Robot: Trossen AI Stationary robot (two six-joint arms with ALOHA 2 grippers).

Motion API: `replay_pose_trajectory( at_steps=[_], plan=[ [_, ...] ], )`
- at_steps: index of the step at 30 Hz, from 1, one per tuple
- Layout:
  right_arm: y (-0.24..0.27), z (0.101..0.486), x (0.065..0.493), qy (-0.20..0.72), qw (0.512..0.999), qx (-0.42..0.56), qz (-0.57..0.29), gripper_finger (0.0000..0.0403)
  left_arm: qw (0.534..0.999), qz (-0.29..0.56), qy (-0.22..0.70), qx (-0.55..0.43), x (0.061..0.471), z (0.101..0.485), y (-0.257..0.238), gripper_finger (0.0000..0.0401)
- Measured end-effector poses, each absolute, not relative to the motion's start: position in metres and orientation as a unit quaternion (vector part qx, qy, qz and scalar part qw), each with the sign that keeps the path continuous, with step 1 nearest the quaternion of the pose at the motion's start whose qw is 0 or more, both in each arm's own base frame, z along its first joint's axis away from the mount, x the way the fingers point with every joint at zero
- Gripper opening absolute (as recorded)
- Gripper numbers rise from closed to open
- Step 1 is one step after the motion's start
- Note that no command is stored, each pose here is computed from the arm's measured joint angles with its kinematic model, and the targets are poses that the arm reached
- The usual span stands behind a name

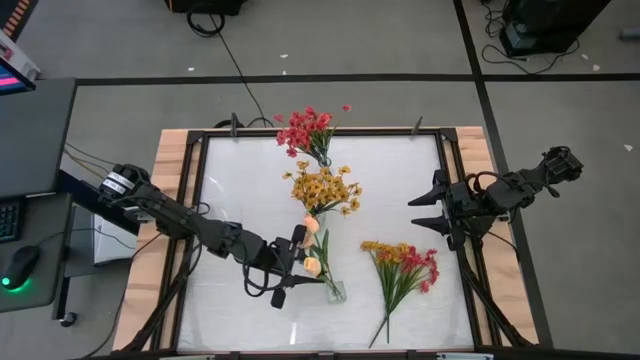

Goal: Sort flowers into vase by color
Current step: Put the orange flower into the bottom transparent vase

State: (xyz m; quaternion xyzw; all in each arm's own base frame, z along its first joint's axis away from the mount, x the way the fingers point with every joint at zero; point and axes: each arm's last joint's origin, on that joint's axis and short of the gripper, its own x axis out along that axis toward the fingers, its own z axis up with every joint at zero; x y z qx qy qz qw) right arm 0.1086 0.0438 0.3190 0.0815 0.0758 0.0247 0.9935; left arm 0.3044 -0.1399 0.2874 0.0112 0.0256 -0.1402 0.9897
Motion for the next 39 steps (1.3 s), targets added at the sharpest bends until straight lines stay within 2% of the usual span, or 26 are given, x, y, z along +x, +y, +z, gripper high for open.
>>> replay_pose_trajectory(
  at_steps=[25,34,39],
  plan=[
    [0.0438,0.3189,0.1086,0.076,0.993,0.081,0.025,0.0225,0.987,-0.14,0.073,0.024,0.3035,0.2779,-0.1395,0.0105],
    [0.0439,0.3188,0.1086,0.076,0.993,0.081,0.025,0.0225,0.988,-0.14,0.059,0.02,0.3039,0.2806,-0.1396,0.0104],
    [0.0438,0.3189,0.1086,0.076,0.993,0.081,0.025,0.0225,0.988,-0.139,0.059,0.016,0.3039,0.2808,-0.1396,0.0084]
  ],
)
